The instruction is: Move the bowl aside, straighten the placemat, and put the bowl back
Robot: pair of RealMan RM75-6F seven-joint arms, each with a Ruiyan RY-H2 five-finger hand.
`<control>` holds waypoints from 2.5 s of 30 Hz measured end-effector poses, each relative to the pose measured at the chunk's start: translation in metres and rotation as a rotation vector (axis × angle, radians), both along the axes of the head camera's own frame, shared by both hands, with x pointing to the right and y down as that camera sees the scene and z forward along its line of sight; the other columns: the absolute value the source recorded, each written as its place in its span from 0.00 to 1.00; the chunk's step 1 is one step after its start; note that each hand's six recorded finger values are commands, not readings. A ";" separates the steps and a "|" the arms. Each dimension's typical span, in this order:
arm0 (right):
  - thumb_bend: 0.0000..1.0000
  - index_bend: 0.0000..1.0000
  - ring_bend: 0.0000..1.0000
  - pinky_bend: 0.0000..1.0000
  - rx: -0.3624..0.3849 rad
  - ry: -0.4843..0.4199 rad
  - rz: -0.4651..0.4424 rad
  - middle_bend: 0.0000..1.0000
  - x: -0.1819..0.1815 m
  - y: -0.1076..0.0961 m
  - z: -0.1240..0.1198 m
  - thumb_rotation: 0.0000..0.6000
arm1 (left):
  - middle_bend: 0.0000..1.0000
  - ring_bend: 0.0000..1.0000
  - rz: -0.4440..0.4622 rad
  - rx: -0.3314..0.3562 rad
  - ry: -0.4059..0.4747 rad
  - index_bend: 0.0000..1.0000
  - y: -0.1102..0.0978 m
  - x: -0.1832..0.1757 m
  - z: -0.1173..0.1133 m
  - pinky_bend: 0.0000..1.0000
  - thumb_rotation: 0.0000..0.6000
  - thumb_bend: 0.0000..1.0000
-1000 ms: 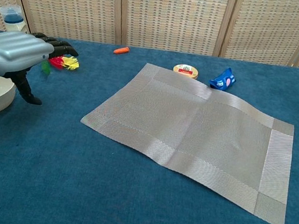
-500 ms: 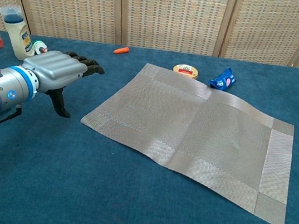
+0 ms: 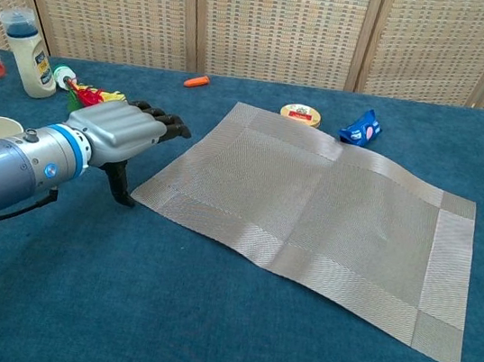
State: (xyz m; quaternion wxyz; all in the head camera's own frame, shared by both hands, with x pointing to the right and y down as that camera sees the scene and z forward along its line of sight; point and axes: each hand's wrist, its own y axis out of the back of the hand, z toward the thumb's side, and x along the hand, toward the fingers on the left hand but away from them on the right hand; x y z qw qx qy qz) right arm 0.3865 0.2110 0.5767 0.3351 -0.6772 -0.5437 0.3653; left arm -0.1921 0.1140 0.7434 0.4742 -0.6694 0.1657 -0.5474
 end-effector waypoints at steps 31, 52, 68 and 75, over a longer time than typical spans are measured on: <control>0.20 0.11 0.00 0.00 0.004 -0.020 0.015 0.00 0.002 -0.001 -0.004 1.00 | 0.00 0.00 0.044 0.056 0.049 0.22 0.005 0.018 0.002 0.00 1.00 0.51; 0.20 0.11 0.00 0.00 -0.011 -0.030 0.002 0.00 -0.002 0.000 -0.002 1.00 | 0.00 0.00 0.050 0.097 0.082 0.60 0.006 0.019 -0.003 0.00 1.00 0.51; 0.20 0.11 0.00 0.00 -0.008 -0.030 -0.021 0.00 -0.008 0.003 -0.004 1.00 | 0.00 0.00 0.076 0.064 0.081 0.63 0.034 -0.011 -0.022 0.00 1.00 0.51; 0.20 0.11 0.00 0.00 -0.003 -0.027 -0.030 0.00 -0.012 0.005 -0.006 1.00 | 0.00 0.00 0.127 0.042 0.079 0.63 0.056 -0.018 -0.036 0.00 1.00 0.51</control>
